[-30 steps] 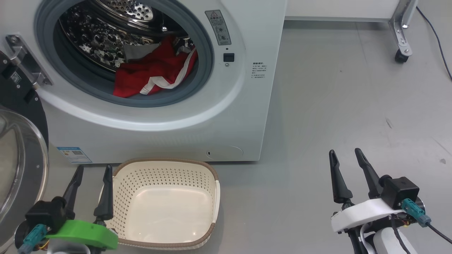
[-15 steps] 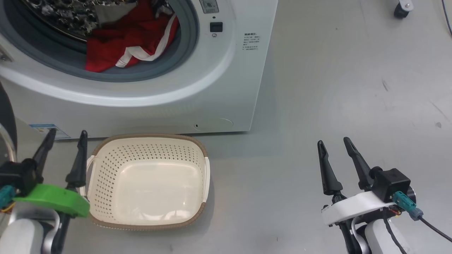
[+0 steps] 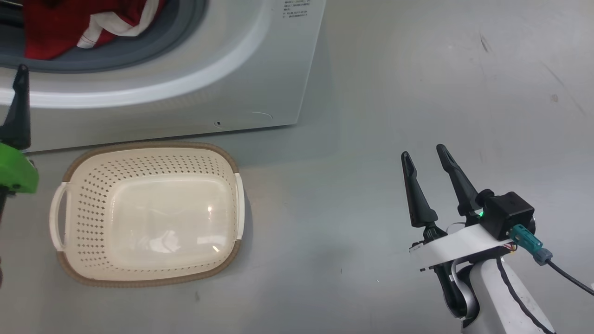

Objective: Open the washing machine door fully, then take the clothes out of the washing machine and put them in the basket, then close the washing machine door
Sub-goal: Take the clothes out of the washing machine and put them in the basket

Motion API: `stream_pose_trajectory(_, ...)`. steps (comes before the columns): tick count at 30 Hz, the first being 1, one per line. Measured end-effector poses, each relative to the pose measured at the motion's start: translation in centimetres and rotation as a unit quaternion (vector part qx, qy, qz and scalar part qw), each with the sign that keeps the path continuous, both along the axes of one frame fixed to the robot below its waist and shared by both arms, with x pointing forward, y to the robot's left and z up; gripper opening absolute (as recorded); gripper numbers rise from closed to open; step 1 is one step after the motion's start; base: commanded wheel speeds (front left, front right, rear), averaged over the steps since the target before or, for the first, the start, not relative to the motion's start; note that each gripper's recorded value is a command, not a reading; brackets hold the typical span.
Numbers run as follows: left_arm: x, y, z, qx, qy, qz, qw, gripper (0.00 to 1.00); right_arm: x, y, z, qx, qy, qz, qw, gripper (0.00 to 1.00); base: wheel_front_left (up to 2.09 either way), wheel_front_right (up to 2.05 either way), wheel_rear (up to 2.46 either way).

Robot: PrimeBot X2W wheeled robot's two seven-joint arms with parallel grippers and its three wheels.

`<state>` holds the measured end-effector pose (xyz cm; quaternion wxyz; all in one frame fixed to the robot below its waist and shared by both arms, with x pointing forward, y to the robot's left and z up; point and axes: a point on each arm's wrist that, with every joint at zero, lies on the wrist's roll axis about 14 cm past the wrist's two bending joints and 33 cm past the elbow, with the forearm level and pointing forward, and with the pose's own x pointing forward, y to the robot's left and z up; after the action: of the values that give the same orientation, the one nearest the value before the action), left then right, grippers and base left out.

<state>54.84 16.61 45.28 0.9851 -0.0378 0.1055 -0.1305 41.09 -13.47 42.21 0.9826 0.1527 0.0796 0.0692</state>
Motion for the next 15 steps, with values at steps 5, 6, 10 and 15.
stream_pose_trajectory(5, 2.6, -1.3, -2.2, 0.018, 0.032, -0.020, 0.999, 1.00, 0.4, -1.0, -1.0, -0.005, 0.012, -0.014, 1.000, 1.00, 0.00, 0.00, 0.00)
stream_pose_trajectory(6, 3.1, -1.5, -2.6, 0.022, 0.039, -0.023, 0.999, 1.00, 0.5, -1.2, -1.1, -0.005, 0.014, -0.017, 1.000, 1.00, 0.00, 0.00, 0.00)
stream_pose_trajectory(10, 5.0, -2.0, -4.3, 0.045, 0.061, -0.031, 0.997, 1.00, 0.5, -1.7, -1.7, 0.005, 0.024, -0.028, 0.999, 1.00, 0.00, 0.00, 0.00)
stream_pose_trajectory(15, 6.8, -2.1, -6.7, 0.067, 0.093, -0.036, 0.993, 1.00, 0.6, -2.1, -2.4, 0.011, 0.036, -0.039, 0.999, 1.00, 0.00, 0.00, 0.00)
